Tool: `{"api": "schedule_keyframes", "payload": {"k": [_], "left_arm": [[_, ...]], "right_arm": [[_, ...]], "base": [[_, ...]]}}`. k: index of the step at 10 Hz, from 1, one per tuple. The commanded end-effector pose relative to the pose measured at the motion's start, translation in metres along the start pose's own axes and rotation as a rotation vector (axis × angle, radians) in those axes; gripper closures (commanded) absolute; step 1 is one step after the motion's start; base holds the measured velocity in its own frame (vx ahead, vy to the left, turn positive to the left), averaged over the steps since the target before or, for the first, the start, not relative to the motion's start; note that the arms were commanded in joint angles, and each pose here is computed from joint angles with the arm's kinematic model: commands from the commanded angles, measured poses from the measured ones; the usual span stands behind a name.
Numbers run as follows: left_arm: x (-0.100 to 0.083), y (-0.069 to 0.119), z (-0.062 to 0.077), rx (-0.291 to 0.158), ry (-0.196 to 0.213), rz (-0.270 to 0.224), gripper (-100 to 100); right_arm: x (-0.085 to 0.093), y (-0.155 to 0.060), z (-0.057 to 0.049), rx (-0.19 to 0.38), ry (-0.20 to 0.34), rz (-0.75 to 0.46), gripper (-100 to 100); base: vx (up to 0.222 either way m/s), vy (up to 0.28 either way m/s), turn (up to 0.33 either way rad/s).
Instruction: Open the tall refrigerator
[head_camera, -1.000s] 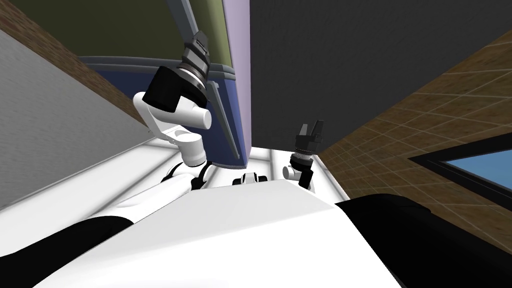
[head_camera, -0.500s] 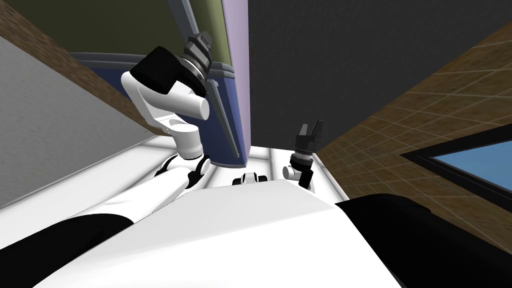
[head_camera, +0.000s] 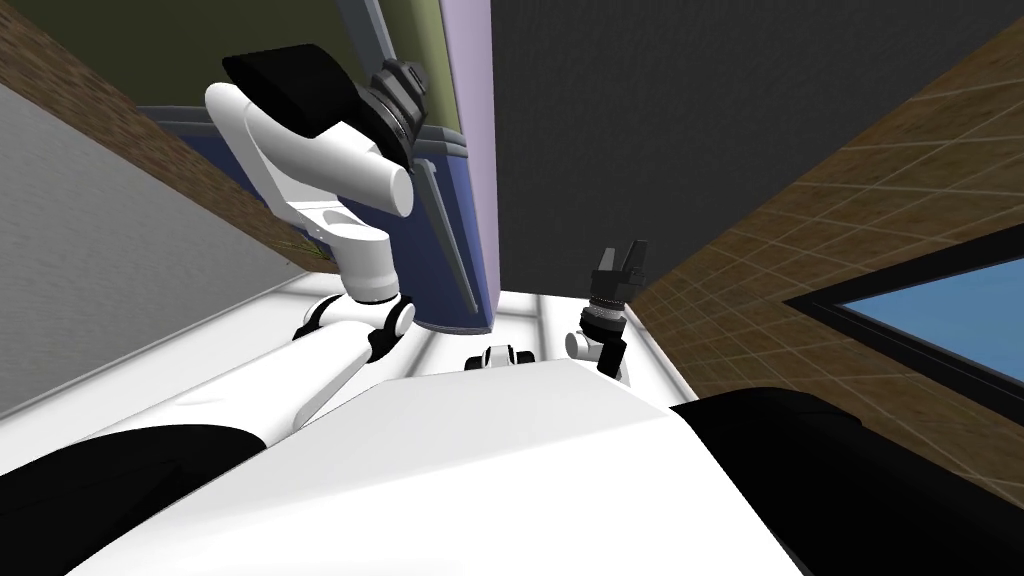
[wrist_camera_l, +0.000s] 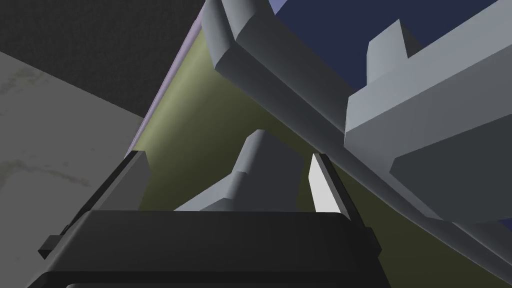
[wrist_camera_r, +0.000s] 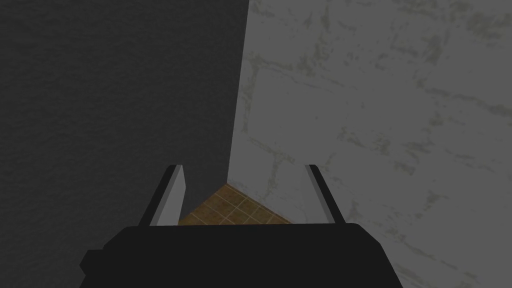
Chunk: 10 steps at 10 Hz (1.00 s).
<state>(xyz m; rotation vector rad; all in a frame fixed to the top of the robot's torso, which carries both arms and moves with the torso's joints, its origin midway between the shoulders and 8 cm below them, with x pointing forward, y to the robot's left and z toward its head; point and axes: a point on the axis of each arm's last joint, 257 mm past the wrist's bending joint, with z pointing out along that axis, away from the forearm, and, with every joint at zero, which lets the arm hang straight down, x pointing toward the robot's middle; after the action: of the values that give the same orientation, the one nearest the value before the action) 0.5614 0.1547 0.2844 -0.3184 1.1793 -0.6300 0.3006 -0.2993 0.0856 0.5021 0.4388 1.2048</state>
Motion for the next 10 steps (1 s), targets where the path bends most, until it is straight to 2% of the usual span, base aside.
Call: {"api": "schedule_keyframes", "payload": {"k": [1,6,10], "left_arm": [[-0.002,0.007,0.014,-0.049,0.041,0.043,-100],[-0.011,0.022,0.035,-0.145,0.116,0.109,-100],[-0.022,0.033,0.046,-0.215,0.169,0.146,-100]], "right_arm": [[0.000,0.000,0.000,0.000,0.000,0.000,0],[0.000,0.000,0.000,0.000,0.000,0.000,0],[0.000,0.000,0.000,0.000,0.000,0.000,0]], "base": [[-0.053,0.003,-0.041],[-0.053,0.007,-0.039],[-0.043,0.007,-0.033]]}}
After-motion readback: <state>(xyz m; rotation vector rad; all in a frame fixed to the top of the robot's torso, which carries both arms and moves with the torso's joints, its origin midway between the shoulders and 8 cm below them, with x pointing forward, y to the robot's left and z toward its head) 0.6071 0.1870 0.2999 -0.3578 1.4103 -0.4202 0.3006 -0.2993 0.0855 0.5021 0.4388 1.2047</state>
